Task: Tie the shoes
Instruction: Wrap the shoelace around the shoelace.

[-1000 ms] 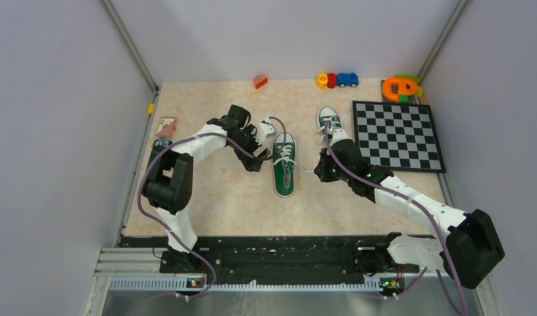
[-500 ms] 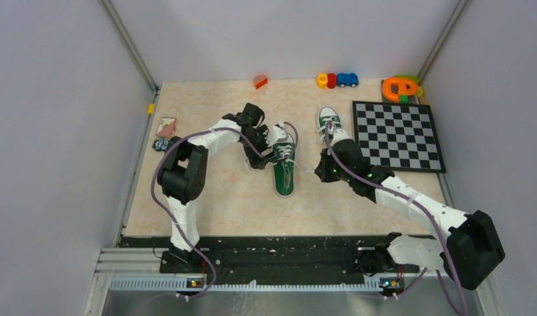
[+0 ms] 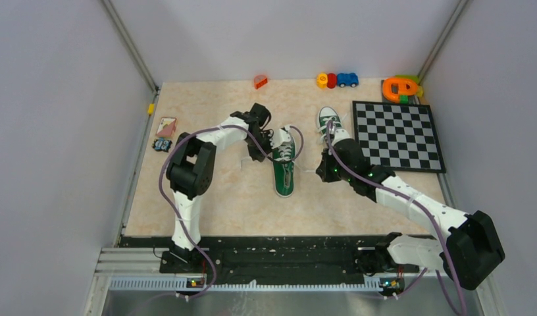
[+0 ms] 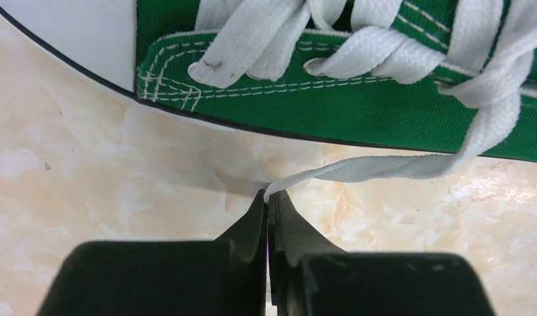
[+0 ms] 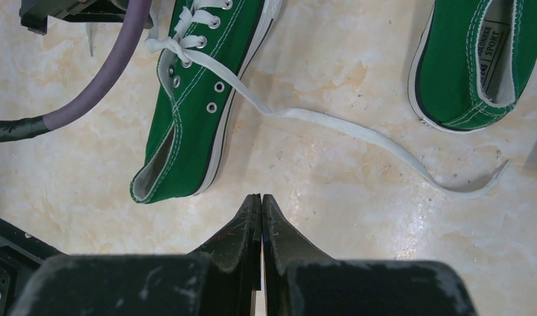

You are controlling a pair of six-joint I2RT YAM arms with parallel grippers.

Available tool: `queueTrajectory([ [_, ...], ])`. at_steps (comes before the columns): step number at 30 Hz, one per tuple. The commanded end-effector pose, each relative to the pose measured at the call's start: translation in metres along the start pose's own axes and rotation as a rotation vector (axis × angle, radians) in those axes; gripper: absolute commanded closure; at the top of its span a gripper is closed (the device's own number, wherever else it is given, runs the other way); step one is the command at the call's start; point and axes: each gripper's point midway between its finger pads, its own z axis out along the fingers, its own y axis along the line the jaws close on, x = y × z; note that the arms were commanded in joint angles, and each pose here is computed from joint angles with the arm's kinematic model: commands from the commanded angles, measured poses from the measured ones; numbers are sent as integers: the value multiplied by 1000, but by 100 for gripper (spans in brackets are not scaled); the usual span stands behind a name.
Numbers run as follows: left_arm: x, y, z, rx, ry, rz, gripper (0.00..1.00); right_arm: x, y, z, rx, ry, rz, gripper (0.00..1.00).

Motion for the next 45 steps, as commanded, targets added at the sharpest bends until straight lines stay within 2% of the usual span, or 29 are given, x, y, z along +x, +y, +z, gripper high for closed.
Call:
queueTrajectory([
  [1, 3, -12, -14, 10, 6, -17, 100, -33, 4, -12, -14, -88, 12, 100],
  [8, -45, -25, -55, -74, -299, -64, 100, -49, 14, -12, -67, -128, -8, 100],
  [11, -64, -32, -72, -130, -475, -136, 100, -55, 32, -10, -168, -138, -45, 100],
  [14, -68, -44, -83, -150, -591, -214, 100, -62, 58, -10, -310, -150, -113, 100],
  [17, -70, -46, -91, -186, -668, -265, 100, -73, 83, -13, -454, -205, -182, 94],
  [20, -69, -50, -99, -214, -721, -296, 100, -83, 94, -3, -507, -234, -213, 88],
  [24, -71, -54, -119, -276, -817, -287, 100, -79, 113, 20, -616, -166, -308, 75],
  [26, -69, -55, -123, -296, -834, -281, 100, -78, 120, 26, -663, -156, -328, 67],
  [27, -69, -55, -127, -307, -844, -283, 100, -78, 123, 29, -677, -158, -352, 57],
  [29, -68, -54, -131, -319, -850, -315, 100, -78, 125, 38, -678, -158, -390, 53],
  [35, -63, -55, -128, -315, -825, -336, 100, -77, 129, 62, -646, -142, -483, 62],
  [41, -65, -55, -125, -297, -811, -323, 100, -77, 134, 81, -604, -144, -573, 64],
  [45, -64, -55, -124, -295, -807, -325, 100, -73, 139, 91, -606, -134, -607, 69],
])
